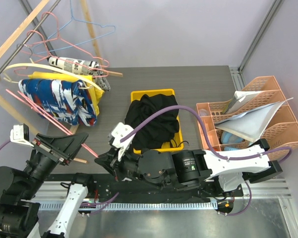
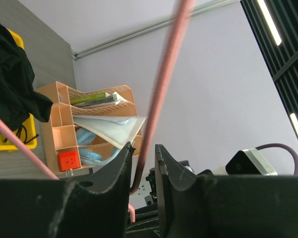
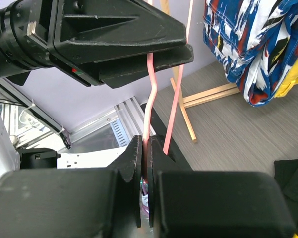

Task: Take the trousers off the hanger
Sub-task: Hang the hanger back to the clothesline with the left arm

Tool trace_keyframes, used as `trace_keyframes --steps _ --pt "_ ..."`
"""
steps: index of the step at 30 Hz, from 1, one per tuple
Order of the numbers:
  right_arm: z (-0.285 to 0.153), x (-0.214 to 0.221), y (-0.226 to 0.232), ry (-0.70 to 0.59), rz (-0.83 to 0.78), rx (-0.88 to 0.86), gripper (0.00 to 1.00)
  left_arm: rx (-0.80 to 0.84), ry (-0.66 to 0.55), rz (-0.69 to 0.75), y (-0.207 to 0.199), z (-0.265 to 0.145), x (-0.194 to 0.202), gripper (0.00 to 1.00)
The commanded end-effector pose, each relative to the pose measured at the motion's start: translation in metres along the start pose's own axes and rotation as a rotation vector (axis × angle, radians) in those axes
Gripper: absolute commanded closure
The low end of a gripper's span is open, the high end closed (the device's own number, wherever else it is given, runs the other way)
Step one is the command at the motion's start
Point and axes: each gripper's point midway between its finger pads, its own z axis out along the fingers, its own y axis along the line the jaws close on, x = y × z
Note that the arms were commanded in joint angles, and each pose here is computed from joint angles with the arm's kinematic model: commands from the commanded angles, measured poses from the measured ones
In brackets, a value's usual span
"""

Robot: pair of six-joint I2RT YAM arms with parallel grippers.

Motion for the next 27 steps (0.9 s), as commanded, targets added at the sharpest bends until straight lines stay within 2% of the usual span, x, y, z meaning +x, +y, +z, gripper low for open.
trace_keyframes --steps 1,4,7,9,10,11,12,15,16,17,18,20,21,22,23,25,26,27 --pt "-0.016 -0.032 0.002 -0.082 0.101 -0.037 0.99 0.069 0.035 0.020 -0.020 0.008 0.002 0.78" --pt "-0.021 -0.027 0.002 -0.067 0.112 -0.056 0.99 0.081 0.031 0.029 -0.027 0.009 0.002 0.83" --pt "-0.029 -0.025 -0.004 -0.058 0.127 -0.050 0.99 0.089 0.034 0.028 -0.031 0.010 0.003 0.99" --pt "-0.032 -0.023 -0.005 -0.044 0.130 -0.056 0.98 0.094 0.032 0.026 -0.036 0.010 0.002 1.00" --pt "-0.037 -0.022 -0.009 -0.027 0.125 -0.045 0.91 0.097 0.034 0.031 -0.038 0.010 0.003 1.00" --pt "-0.039 -0.021 -0.012 -0.019 0.128 -0.034 0.79 0.110 0.020 0.058 -0.047 0.009 0.003 1.00" --pt "-0.042 -0.021 -0.016 -0.015 0.131 -0.025 0.55 0.103 0.023 0.069 -0.049 0.015 0.000 1.00" --pt "-0.060 -0.027 -0.038 -0.024 0.163 0.045 0.41 0.093 -0.019 0.141 -0.064 0.025 -0.006 1.00" --pt "-0.065 -0.021 -0.048 -0.006 0.183 0.089 0.40 0.088 -0.023 0.157 -0.066 0.028 -0.007 1.00" --pt "-0.080 -0.035 -0.071 -0.054 0.215 0.174 0.38 0.096 -0.011 0.184 -0.070 0.030 -0.005 1.00" --pt "-0.089 -0.034 -0.080 -0.059 0.237 0.216 0.35 0.083 -0.054 0.210 -0.073 0.036 -0.012 1.00" --pt "-0.114 -0.032 -0.110 -0.073 0.275 0.325 0.33 0.101 -0.063 0.255 -0.080 0.045 -0.019 1.00" --pt "-0.121 -0.030 -0.121 -0.074 0.285 0.358 0.33 0.082 -0.115 0.234 -0.077 0.053 -0.033 1.00" --pt "-0.129 -0.015 -0.133 -0.035 0.254 0.401 0.33 0.083 -0.138 0.243 -0.078 0.057 -0.040 1.00" --pt "-0.134 -0.012 -0.139 -0.040 0.291 0.422 0.33 0.132 -0.146 0.303 -0.089 0.060 -0.045 1.00" --pt "-0.145 -0.003 -0.151 -0.020 0.276 0.448 0.33 0.146 -0.187 0.221 -0.089 0.068 -0.065 1.00" --pt "-0.147 0.000 -0.153 -0.017 0.283 0.458 0.33 0.192 -0.194 0.300 -0.100 0.071 -0.075 1.00" --pt "-0.147 0.003 -0.154 -0.008 0.275 0.460 0.33 0.190 -0.181 0.299 -0.100 0.074 -0.082 1.00"
